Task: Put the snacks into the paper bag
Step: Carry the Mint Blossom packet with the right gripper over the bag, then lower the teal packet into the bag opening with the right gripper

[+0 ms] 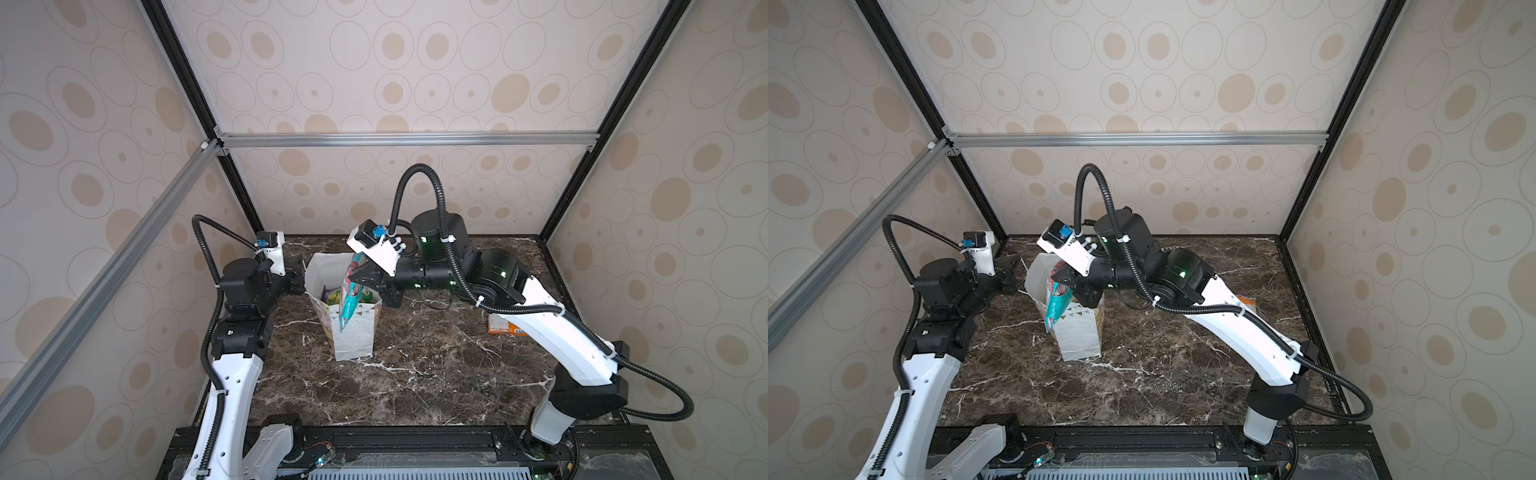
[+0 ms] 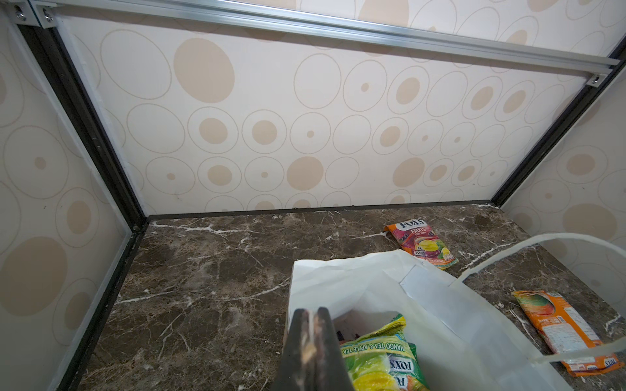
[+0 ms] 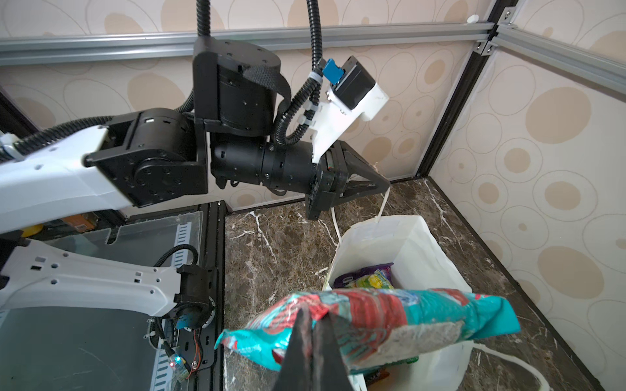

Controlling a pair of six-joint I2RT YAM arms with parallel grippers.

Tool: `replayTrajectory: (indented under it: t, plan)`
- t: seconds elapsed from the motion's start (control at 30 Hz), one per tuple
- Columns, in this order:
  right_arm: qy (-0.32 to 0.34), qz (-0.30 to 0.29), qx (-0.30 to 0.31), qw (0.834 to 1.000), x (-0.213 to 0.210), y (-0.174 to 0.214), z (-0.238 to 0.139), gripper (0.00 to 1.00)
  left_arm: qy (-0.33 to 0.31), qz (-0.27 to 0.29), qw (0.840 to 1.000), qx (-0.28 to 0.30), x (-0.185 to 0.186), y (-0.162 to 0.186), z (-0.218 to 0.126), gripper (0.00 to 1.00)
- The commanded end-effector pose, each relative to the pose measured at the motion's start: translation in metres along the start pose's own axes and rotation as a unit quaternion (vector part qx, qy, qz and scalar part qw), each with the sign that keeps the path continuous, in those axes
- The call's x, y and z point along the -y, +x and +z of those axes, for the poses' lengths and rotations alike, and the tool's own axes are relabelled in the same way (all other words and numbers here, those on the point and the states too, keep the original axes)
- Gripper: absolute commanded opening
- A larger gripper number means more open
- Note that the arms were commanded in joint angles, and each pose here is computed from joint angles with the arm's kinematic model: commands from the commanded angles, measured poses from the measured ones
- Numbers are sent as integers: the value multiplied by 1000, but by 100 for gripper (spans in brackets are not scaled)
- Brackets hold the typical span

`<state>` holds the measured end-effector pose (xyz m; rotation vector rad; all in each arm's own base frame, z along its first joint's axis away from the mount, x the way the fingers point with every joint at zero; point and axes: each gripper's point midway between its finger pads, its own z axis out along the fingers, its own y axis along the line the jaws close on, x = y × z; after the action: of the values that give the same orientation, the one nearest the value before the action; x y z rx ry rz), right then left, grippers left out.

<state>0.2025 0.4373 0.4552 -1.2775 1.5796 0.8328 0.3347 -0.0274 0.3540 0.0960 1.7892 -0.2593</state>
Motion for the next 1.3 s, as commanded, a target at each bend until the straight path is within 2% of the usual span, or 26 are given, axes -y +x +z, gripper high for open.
replayTrajectory:
  t: [0.0, 0.17, 0.57, 0.97, 1.27]
  plan:
    - [-9, -34, 18, 999, -4, -18, 0, 0, -3, 19, 999, 40, 2, -25, -12, 0]
    - [-11, -39, 15, 999, 4, -18, 13, 0, 1, 17, 999, 40, 4, -25, -12, 0]
    - [-22, -3, 25, 999, 33, -13, 33, 0, -8, 20, 999, 34, 0, -24, -11, 0]
    - [19, -1, 22, 1000, 69, -4, 49, 0, 6, 15, 999, 34, 5, -23, -9, 0]
    - [27, 12, -5, 1000, 94, 23, 75, 0, -4, 26, 999, 30, 2, -23, -10, 0]
